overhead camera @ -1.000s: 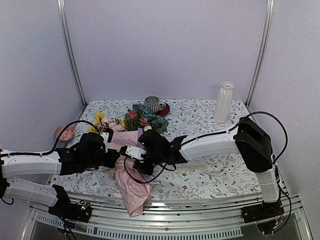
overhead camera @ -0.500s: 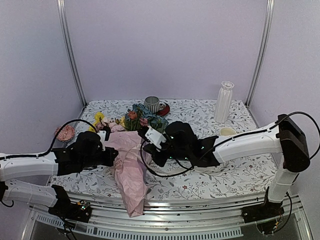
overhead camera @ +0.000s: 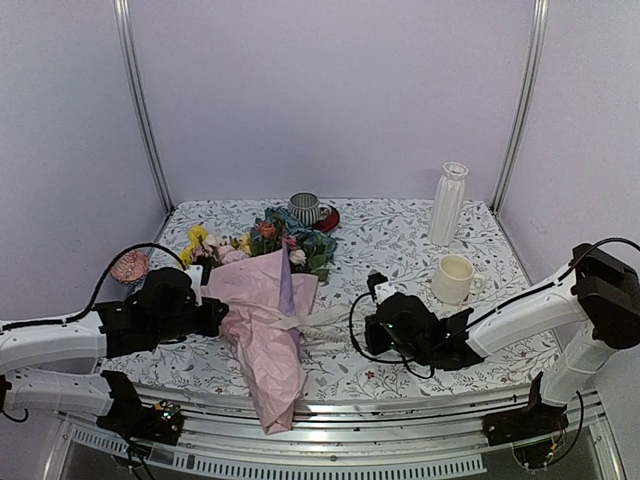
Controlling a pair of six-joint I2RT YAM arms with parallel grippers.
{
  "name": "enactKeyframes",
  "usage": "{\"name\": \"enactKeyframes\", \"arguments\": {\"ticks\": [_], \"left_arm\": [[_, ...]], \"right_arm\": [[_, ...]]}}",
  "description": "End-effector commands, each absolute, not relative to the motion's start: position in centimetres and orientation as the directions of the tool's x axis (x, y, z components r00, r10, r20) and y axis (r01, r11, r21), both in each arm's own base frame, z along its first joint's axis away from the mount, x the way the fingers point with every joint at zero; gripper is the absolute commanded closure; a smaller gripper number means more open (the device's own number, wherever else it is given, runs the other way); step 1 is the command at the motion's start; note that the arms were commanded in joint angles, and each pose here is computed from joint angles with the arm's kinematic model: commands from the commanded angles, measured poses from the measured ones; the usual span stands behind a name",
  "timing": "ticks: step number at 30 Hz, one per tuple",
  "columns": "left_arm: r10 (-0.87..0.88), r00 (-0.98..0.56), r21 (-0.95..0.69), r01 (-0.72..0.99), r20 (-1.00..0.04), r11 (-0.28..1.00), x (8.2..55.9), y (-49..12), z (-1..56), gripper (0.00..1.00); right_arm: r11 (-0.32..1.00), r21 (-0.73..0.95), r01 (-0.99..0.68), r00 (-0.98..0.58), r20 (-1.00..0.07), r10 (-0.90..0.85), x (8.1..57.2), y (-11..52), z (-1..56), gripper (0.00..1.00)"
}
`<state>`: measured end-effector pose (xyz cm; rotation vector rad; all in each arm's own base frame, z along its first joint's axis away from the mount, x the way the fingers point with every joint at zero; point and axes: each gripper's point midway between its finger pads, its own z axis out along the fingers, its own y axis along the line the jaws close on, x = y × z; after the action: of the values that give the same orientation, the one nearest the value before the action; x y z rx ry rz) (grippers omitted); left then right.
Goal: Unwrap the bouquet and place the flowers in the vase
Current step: Pick up the untied ribbon from the center of the board.
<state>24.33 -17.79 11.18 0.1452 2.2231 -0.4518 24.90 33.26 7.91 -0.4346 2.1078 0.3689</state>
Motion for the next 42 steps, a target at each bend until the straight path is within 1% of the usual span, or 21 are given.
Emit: {"name": "enactKeyframes", "arguments": {"ticks": [1,4,7,13,14,18,23,24,26,28,30,32,36,40,42], "left_arm": [[-0.055,-0.646,-0.262,0.229,-0.761,0.938,24.3,-17.0,10.7,1.0],[-0.053,-0.646,-0.258,0.227,-0.762,0.939,24.3,-16.9,10.7,1.0],[-0.055,-0.645,-0.257,0.224,-0.762,0.94,24.3,-16.9,10.7,1.0],[-0.049,-0.644,-0.255,0.231,-0.764,0.939,24.3,-17.0,10.9,1.0],[-0.049,-0.643,-0.255,0.232,-0.764,0.939,24.3,-17.0,10.9,1.0],[-0.05,-0.641,-0.258,0.235,-0.766,0.937,24.3,-17.0,11.1,1.0],[-0.051,-0.64,-0.258,0.234,-0.767,0.937,24.2,-16.9,11.1,1.0],[-0.052,-0.64,-0.258,0.233,-0.767,0.938,24.2,-16.8,11.1,1.0],[-0.051,-0.64,-0.257,0.233,-0.767,0.938,24.2,-16.8,11.1,1.0],[-0.054,-0.641,-0.258,0.231,-0.766,0.938,24.2,-16.8,11.1,1.0],[-0.054,-0.64,-0.259,0.231,-0.766,0.938,24.1,-16.8,11.2,1.0],[-0.057,-0.639,-0.262,0.231,-0.767,0.937,24.2,-16.8,11.3,1.0],[-0.057,-0.64,-0.265,0.233,-0.766,0.936,24.2,-16.9,11.3,1.0],[-0.06,-0.638,-0.268,0.234,-0.768,0.935,24.2,-16.9,11.5,1.0],[-0.059,-0.637,-0.266,0.234,-0.768,0.935,24.2,-16.9,11.6,1.0]], "right_arm": [[0.963,0.191,-0.191,-0.591,-0.805,0.042,25.6,29.2,7.1,0.97],[0.973,0.158,-0.167,-0.624,-0.781,0.02,25.2,28.5,6.0,0.97],[0.974,0.129,-0.184,-0.653,-0.757,-0.024,24.7,28.4,5.1,0.95],[0.943,0.125,-0.308,-0.654,-0.748,-0.114,23.8,29.6,5.2,0.87],[0.937,0.13,-0.323,-0.647,-0.754,-0.118,23.7,29.8,5.6,0.84],[0.914,0.125,-0.386,-0.604,-0.784,-0.147,23.6,30.2,7.3,0.61],[0.88,0.134,-0.457,-0.537,-0.829,-0.153,23.4,30.6,10.1,0.19],[0.87,0.143,-0.473,-0.526,-0.837,-0.149,23.3,30.7,10.6,0.14],[0.85,0.156,-0.504,-0.503,-0.853,-0.142,23.1,31.0,11.8,0.07],[0.816,0.174,-0.551,-0.493,-0.857,-0.151,22.7,31.5,12.6,0.06],[0.753,0.181,-0.633,-0.481,-0.854,-0.199,21.9,32.7,13.1,0.08],[0.714,0.17,-0.679,-0.469,-0.849,-0.244,21.3,33.5,13.3,0.11],[0.717,0.146,-0.682,-0.477,-0.831,-0.285,21.3,33.5,12.4,0.17],[0.724,0.116,-0.68,-0.491,-0.805,-0.333,21.4,33.4,10.8,0.18],[0.75,0.088,-0.656,-0.509,-0.785,-0.353,21.9,33.2,10.1,0.19]]}}
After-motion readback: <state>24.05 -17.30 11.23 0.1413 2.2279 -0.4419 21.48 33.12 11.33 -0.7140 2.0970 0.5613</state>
